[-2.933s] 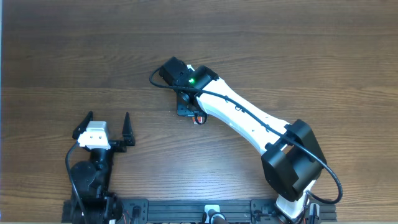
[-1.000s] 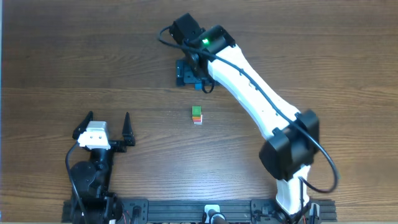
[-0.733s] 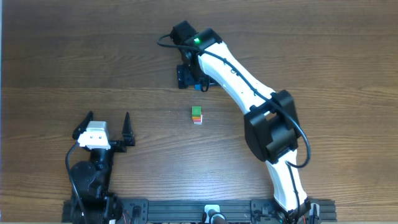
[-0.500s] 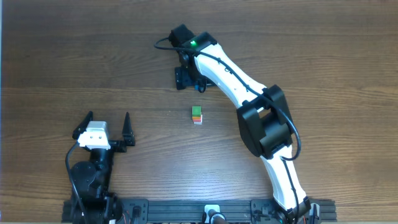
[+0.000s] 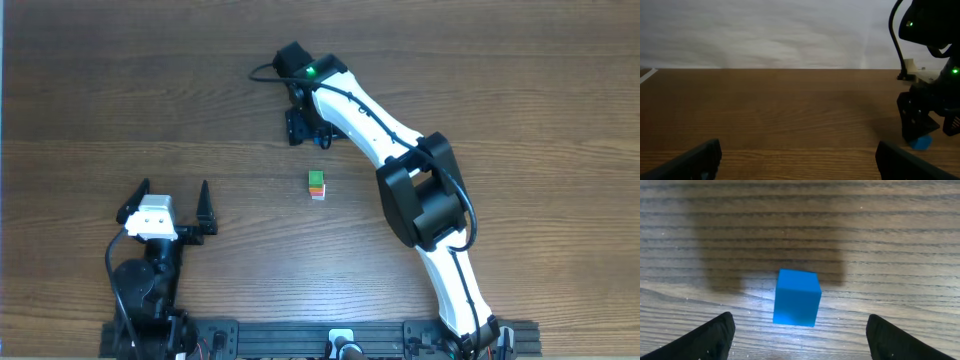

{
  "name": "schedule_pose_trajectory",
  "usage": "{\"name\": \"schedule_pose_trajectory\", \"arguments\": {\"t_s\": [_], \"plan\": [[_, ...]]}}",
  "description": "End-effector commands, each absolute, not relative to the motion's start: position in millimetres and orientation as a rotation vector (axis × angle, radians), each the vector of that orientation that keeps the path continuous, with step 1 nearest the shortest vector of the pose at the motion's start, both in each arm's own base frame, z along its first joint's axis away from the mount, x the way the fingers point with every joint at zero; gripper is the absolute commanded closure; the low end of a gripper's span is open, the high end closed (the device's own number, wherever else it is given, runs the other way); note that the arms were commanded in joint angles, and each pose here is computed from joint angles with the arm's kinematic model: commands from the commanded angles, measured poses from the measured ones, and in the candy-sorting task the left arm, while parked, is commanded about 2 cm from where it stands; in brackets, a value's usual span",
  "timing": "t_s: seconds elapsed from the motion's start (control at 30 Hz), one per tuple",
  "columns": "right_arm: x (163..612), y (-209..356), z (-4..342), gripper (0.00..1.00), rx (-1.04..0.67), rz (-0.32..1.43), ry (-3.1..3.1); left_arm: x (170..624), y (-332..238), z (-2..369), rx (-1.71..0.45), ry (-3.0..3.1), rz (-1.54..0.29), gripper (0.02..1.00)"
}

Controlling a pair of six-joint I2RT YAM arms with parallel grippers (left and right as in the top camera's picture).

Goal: Stack Cubes

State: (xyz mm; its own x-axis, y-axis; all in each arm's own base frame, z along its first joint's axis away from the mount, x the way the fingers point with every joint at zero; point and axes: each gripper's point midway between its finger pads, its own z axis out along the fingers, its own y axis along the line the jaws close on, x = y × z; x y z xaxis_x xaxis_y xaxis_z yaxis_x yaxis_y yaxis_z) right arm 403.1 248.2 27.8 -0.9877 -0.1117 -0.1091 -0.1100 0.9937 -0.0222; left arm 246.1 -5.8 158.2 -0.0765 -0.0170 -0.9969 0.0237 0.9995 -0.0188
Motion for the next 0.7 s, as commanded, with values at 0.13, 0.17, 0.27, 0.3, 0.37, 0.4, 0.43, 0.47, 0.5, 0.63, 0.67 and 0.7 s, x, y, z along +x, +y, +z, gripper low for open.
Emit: {"name": "schedule_pose_trajectory", "arguments": {"t_s": [0.13, 0.17, 0.27, 0.3, 0.37, 0.4, 0.43, 0.47, 0.5, 0.63, 0.67, 0.7], "plan": [[408.2, 242.1, 11.0, 0.207, -0.155, -0.038, 3.05, 246.1, -6.8, 156.6, 0.023, 1.646, -0.029, 0.018], [408.5, 242.3, 10.5, 0.209, -0.154, -0.036, 3.049, 246.1, -6.9, 156.6, 0.024, 1.646, -0.03, 0.018], [411.1, 244.1, 10.0, 0.233, -0.151, -0.022, 3.041, 246.1, -6.9, 156.6, 0.024, 1.646, -0.03, 0.018], [411.7, 244.7, 10.1, 0.237, -0.151, -0.018, 3.039, 246.1, -6.8, 156.6, 0.023, 1.646, -0.029, 0.018], [412.1, 246.2, 10.1, 0.259, -0.151, -0.006, 3.038, 246.1, -6.8, 156.7, 0.023, 1.646, -0.029, 0.018], [412.4, 246.6, 10.2, 0.275, -0.151, -0.003, 3.037, 246.1, -6.9, 156.6, 0.024, 1.646, -0.03, 0.018], [412.5, 247.0, 10.2, 0.292, -0.151, 0.0, 3.036, 246.1, -6.8, 156.6, 0.023, 1.646, -0.029, 0.018], [412.7, 247.1, 10.2, 0.297, -0.151, 0.0, 3.036, 246.1, -6.9, 156.6, 0.024, 1.646, -0.03, 0.02], [412.7, 247.1, 10.2, 0.308, -0.151, 0.001, 3.035, 246.1, -6.8, 156.6, 0.023, 1.646, -0.029, 0.018], [412.9, 247.4, 10.2, 0.36, -0.145, 0.003, 3.035, 246.1, -6.8, 156.6, 0.023, 1.646, -0.029, 0.018], [412.9, 247.4, 9.9, 0.386, -0.144, 0.003, 3.035, 246.1, -6.9, 156.6, 0.024, 1.646, -0.03, 0.018], [412.8, 247.3, 9.9, 0.397, -0.138, 0.003, 3.036, 246.1, -6.9, 156.6, 0.024, 1.646, -0.03, 0.018]]}}
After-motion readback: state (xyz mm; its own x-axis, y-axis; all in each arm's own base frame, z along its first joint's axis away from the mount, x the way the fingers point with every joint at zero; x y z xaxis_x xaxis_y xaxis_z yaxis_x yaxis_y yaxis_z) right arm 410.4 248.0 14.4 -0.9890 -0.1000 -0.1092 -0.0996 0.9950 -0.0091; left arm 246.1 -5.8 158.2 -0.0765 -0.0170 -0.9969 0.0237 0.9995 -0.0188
